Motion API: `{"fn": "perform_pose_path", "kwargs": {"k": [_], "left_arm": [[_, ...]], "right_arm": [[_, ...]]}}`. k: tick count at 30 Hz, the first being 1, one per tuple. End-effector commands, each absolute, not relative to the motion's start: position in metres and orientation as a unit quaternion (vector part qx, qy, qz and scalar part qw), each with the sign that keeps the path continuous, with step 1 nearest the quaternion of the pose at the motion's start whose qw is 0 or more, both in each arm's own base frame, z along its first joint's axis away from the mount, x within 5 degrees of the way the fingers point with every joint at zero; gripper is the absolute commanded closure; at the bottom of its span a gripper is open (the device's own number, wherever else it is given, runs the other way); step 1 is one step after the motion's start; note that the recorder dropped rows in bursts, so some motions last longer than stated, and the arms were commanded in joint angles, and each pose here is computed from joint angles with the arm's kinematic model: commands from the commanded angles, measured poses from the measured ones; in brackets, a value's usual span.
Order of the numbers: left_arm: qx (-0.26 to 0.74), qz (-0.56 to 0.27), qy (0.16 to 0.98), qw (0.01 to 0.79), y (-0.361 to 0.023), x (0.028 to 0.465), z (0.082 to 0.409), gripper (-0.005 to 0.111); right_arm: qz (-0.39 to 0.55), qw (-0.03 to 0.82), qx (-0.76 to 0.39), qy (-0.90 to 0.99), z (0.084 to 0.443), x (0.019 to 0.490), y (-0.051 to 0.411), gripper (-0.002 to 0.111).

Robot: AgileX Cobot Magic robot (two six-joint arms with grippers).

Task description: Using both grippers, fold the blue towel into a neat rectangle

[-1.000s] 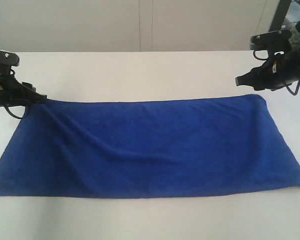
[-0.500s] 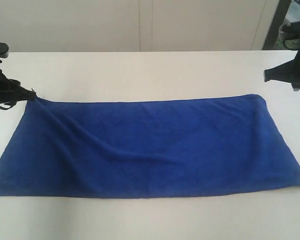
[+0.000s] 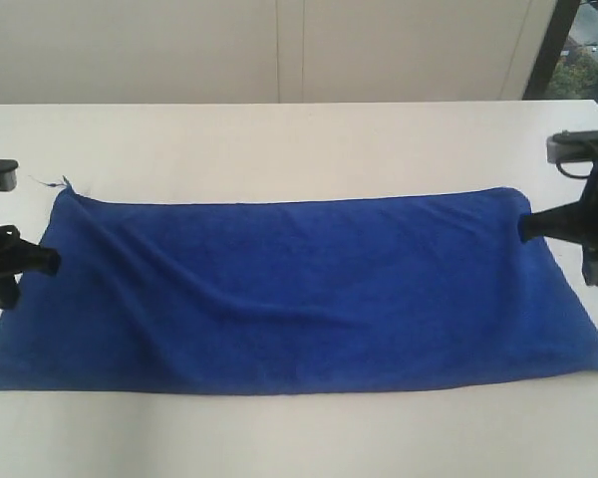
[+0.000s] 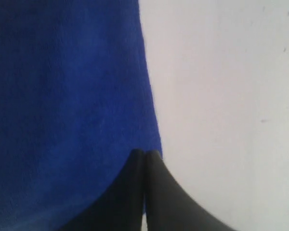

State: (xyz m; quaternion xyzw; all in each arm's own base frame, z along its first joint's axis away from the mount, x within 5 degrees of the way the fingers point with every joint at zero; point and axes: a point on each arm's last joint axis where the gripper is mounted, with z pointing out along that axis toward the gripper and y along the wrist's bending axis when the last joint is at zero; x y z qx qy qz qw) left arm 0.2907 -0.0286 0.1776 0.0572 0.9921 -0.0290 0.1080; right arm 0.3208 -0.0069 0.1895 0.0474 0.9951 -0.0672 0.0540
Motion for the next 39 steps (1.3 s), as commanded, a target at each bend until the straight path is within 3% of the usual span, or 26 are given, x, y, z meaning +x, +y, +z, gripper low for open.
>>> {"fn": "perform_pose_path", "kwargs": {"k": [1, 5, 12, 27, 39], "left_arm": [[0.083, -0.04, 0.99, 0.104, -0.046, 0.275, 0.168, 0.107], [0.078, -0.037, 0.989, 0.121, -0.044, 0.268, 0.154, 0.107], [0.076, -0.034, 0.988, 0.129, -0.042, 0.259, 0.141, 0.107], [0.075, -0.033, 0.989, 0.124, -0.041, 0.255, 0.137, 0.107], [0.076, -0.033, 0.991, 0.107, -0.041, 0.252, 0.137, 0.107]], "right_arm": [[-0.056, 0.04, 0.047, 0.997, 0.173, 0.293, -0.007, 0.108], [-0.009, 0.052, 0.058, 0.997, 0.154, 0.284, 0.001, 0.108], [-0.019, 0.015, 0.049, 0.998, 0.126, 0.277, 0.0, 0.108], [-0.051, -0.072, 0.059, 0.994, 0.125, 0.262, -0.005, 0.108], [-0.042, 0.004, 0.065, 0.997, 0.135, 0.272, -0.005, 0.108]]}}
